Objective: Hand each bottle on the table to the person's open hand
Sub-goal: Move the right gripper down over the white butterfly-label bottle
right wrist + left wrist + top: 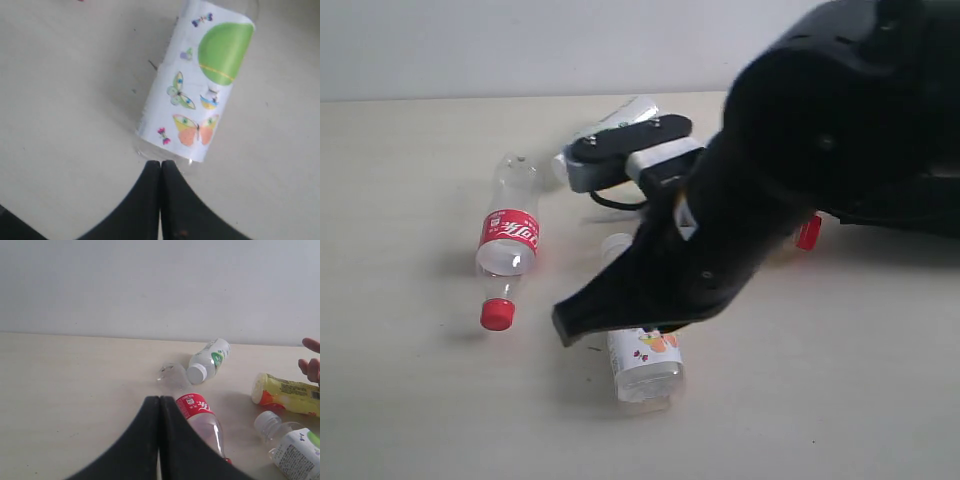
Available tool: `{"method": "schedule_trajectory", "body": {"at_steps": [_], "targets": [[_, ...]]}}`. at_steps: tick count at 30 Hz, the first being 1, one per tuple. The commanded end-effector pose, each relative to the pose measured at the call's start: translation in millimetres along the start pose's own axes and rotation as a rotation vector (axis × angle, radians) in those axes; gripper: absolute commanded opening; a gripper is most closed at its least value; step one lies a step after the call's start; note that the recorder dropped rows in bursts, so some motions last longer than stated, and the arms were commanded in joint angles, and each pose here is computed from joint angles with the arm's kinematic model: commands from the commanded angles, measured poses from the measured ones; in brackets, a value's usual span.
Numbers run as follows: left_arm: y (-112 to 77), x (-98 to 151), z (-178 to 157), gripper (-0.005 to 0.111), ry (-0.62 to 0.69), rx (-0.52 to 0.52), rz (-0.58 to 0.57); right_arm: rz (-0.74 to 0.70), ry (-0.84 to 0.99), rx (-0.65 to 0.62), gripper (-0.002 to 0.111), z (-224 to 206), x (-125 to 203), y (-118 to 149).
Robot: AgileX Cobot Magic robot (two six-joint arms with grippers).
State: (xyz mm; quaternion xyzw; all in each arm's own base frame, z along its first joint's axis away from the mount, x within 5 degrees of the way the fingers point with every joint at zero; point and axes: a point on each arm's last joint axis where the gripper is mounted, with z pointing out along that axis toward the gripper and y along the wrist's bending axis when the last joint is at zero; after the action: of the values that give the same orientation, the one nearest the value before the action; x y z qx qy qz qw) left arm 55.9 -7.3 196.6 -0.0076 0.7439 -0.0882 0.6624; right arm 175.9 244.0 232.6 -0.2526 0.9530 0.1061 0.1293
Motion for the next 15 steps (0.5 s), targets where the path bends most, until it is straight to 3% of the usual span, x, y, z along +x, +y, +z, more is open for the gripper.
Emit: {"method": "schedule_trajectory", "body": {"at_steps": [1,4,15], "targets": [[0.2,0.6,-0.3,0.000,-0.006,-0.001,-0.005,-0.024,-0.032,0.103,0.000,-1.3,-21.5,15.8],[0.2,0.6,-0.3,0.000,-0.006,-0.001,-0.005,-0.010,-0.008,0.183,0.001,-0.2,-28.0,16.2],[0.2,0.6,-0.3,0.000,-0.006,-0.001,-0.005,0.035,-0.006,0.138,0.011,0.8,-29.3,20.5]]}}
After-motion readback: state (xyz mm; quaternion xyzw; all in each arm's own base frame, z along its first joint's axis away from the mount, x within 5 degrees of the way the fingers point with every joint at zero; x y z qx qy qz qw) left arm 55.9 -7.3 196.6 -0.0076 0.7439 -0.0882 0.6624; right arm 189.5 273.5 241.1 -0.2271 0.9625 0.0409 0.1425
